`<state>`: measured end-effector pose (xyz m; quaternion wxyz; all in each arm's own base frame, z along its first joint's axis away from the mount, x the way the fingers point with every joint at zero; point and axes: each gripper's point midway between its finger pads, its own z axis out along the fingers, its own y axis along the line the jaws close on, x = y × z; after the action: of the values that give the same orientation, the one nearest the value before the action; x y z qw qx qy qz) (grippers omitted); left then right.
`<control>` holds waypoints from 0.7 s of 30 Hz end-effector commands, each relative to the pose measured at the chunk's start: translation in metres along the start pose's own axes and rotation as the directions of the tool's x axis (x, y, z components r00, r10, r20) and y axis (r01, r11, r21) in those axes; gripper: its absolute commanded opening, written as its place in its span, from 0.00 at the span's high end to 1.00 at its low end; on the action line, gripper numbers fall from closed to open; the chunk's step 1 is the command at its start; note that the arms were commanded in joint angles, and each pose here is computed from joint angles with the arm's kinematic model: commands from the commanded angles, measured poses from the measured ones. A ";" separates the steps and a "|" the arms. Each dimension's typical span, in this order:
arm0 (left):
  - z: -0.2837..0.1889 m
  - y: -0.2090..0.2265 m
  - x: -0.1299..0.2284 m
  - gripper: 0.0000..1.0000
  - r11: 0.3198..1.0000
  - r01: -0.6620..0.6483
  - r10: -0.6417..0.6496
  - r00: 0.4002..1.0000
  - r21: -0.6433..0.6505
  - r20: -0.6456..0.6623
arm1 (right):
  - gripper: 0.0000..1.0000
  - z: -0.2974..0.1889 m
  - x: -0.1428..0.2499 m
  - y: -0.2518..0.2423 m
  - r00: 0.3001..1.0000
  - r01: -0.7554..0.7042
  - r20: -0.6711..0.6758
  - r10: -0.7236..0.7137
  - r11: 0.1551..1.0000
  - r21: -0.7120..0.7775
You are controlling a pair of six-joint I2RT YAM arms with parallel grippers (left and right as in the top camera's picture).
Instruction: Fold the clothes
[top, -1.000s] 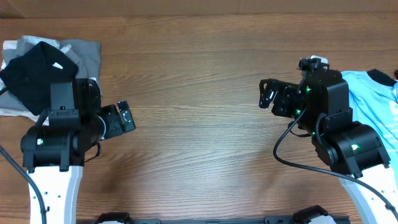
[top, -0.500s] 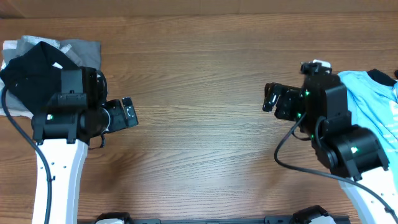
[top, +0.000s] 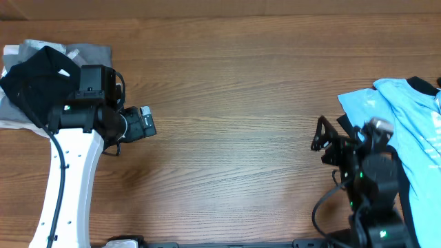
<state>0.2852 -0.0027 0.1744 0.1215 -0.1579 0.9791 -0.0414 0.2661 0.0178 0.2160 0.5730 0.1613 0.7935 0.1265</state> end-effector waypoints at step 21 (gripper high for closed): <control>0.008 0.000 -0.001 0.00 0.999 -0.028 0.028 0.999 -0.016 -0.022 | 0.00 -0.002 0.043 -0.022 0.973 0.008 0.229 0.018 0.994 -0.112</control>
<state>0.2865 -0.0026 0.1679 0.1093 -0.1582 0.9805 -0.0394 0.2507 0.0153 0.1742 0.6605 0.1477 0.7201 0.1527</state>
